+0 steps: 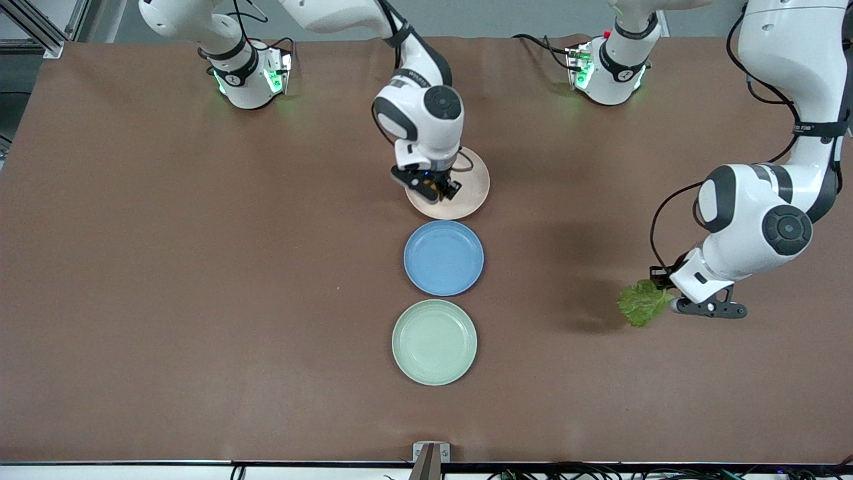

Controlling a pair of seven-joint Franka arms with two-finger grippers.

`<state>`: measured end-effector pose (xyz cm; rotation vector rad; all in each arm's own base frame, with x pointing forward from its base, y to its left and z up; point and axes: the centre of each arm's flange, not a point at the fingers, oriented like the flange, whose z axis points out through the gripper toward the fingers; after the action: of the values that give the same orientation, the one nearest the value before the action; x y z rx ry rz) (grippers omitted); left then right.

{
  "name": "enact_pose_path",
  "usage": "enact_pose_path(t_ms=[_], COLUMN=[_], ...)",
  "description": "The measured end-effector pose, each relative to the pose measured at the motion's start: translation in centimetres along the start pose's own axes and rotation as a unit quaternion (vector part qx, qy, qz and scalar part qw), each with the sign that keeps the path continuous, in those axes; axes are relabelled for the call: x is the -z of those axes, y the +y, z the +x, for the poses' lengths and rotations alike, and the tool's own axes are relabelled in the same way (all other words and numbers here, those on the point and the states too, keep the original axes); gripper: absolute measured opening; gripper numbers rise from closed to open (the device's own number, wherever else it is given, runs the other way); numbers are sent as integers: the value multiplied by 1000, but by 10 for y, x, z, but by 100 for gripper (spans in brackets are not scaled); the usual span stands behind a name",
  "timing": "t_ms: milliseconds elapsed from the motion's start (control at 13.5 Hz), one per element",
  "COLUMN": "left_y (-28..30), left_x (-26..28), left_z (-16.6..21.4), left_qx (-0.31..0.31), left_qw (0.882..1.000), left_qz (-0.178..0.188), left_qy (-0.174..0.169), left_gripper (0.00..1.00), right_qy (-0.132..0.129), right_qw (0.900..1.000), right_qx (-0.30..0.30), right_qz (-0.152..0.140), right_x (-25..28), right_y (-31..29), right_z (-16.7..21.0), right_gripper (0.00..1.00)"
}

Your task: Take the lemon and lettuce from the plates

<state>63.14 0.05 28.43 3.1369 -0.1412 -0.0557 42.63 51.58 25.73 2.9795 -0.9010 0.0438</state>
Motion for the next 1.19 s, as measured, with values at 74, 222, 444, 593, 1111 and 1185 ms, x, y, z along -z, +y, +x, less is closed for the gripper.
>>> enact_pose_path(t_ms=[74,222,444,593,1111,1185], left_y=[-7,-10,-8,-7,18,17], left_x=[-8,-23,-49,-61,3,29], left_z=[-4,-7,-8,-8,23,29], left_qx=[6,8,12,24,53,59], left_qw=[1000,1000,999,999,998,998], left_qz=[-1,-3,-5,-6,9,10], left_qy=[-8,-20,-36,-42,-23,-25], left_gripper=[7,8,12,22,99,100], right_qy=[0,1,-4,-14,-39,-39], right_qw=[1000,998,992,985,967,966], right_qx=[16,53,127,171,251,255], right_qz=[6,13,7,-2,17,16], right_x=[12,31,37,29,-36,-46], right_y=[5,24,83,134,265,268], right_z=[41,119,221,282,373,365], right_gripper=[61,61,61,61,61,61])
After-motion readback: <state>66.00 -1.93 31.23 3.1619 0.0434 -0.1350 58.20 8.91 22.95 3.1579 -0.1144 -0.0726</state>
